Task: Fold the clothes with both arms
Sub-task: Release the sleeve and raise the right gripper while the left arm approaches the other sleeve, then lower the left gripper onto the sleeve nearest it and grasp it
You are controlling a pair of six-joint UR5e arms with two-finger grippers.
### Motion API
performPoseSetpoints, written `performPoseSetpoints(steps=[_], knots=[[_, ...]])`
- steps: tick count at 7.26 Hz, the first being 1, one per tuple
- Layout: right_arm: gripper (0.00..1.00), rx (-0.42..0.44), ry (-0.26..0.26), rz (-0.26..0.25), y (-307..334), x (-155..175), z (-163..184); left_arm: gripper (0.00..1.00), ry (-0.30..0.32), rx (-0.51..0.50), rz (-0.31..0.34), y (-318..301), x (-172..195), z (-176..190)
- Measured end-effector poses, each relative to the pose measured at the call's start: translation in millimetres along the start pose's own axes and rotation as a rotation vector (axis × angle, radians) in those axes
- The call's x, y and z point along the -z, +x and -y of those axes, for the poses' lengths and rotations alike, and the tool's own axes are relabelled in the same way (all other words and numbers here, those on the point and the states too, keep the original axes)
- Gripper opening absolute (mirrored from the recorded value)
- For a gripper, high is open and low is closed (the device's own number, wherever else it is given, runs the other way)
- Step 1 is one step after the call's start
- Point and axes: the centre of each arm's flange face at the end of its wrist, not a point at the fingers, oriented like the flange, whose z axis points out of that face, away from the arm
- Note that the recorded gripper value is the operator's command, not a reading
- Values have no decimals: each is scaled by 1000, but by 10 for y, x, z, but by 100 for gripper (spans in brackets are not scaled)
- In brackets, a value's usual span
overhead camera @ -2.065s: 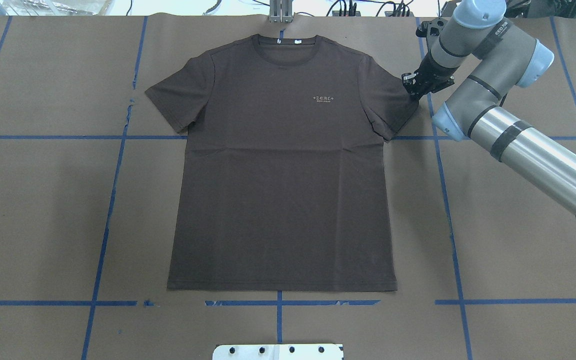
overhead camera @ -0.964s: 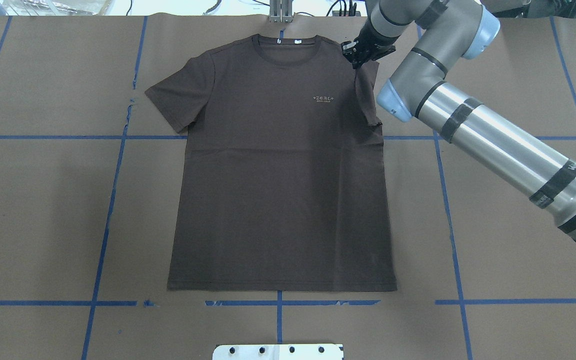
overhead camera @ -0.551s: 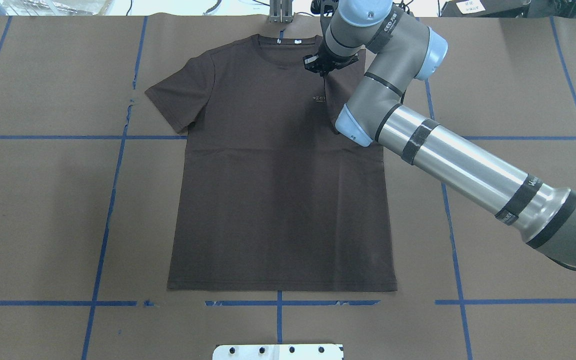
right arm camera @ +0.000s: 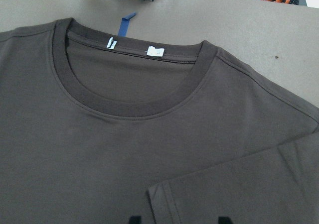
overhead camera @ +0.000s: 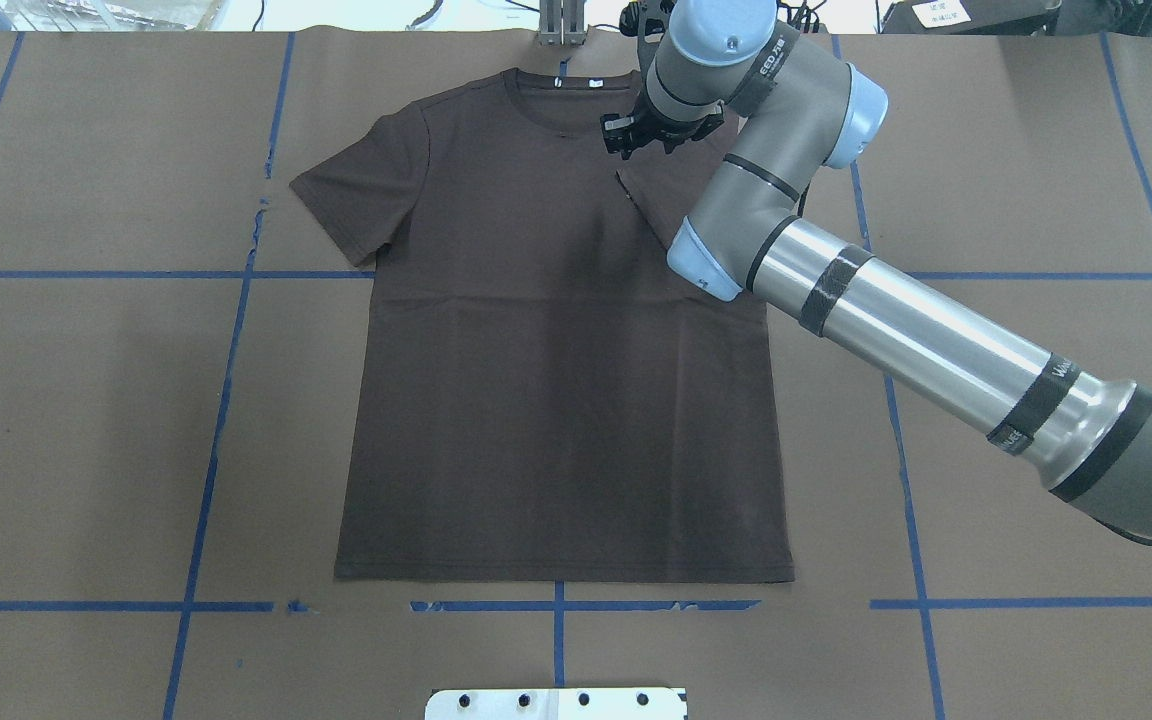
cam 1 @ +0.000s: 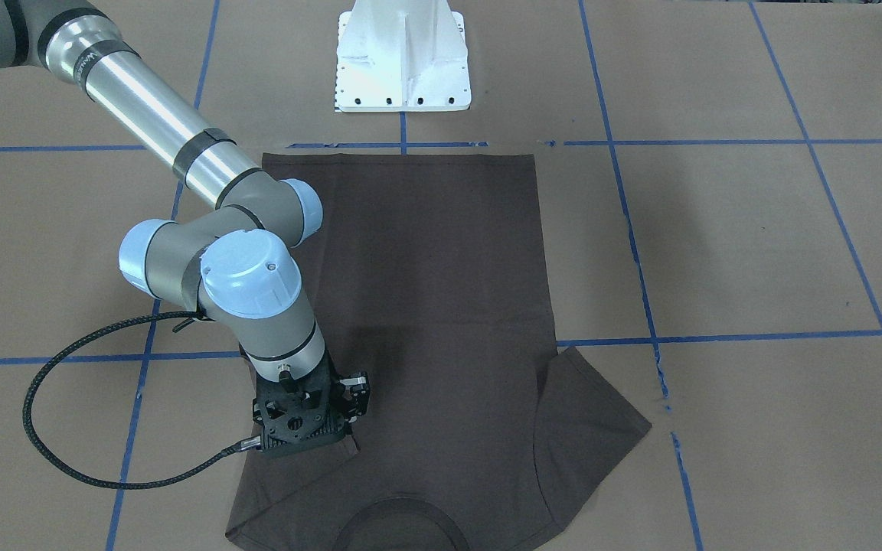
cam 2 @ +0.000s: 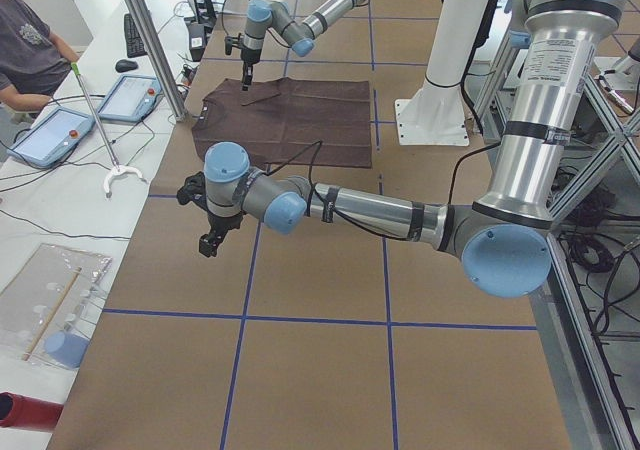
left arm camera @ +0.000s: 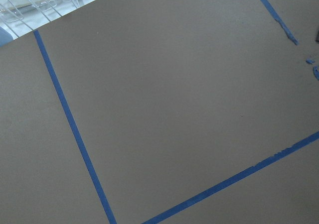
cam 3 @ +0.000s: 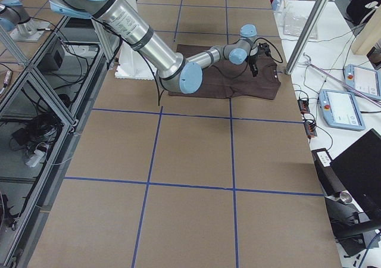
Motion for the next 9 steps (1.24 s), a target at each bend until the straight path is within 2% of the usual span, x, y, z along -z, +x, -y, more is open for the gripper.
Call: performPoseSetpoints(steps=[2, 4, 5, 6, 7, 9], knots=[[100, -109, -117, 9, 271, 235, 58, 100, 24, 89, -22, 308, -21, 498], [100, -196, -214, -17, 662, 771, -160, 100, 41, 258, -90, 1245, -248, 1124], [100, -221, -240, -11, 886, 1054, -381, 100, 52, 335, -109, 1774, -479, 1297], [100, -228, -247, -5, 1105, 1249, -605, 100, 67, 398, -97, 2277, -792, 1392], [100, -225, -249, -3, 1271, 1353, -783, 100, 101, 447, -76, 2710, -1160, 1461], [100, -221, -248, -3, 1384, 1405, -922, 100, 176, 511, -70, 2990, -1798, 1534]])
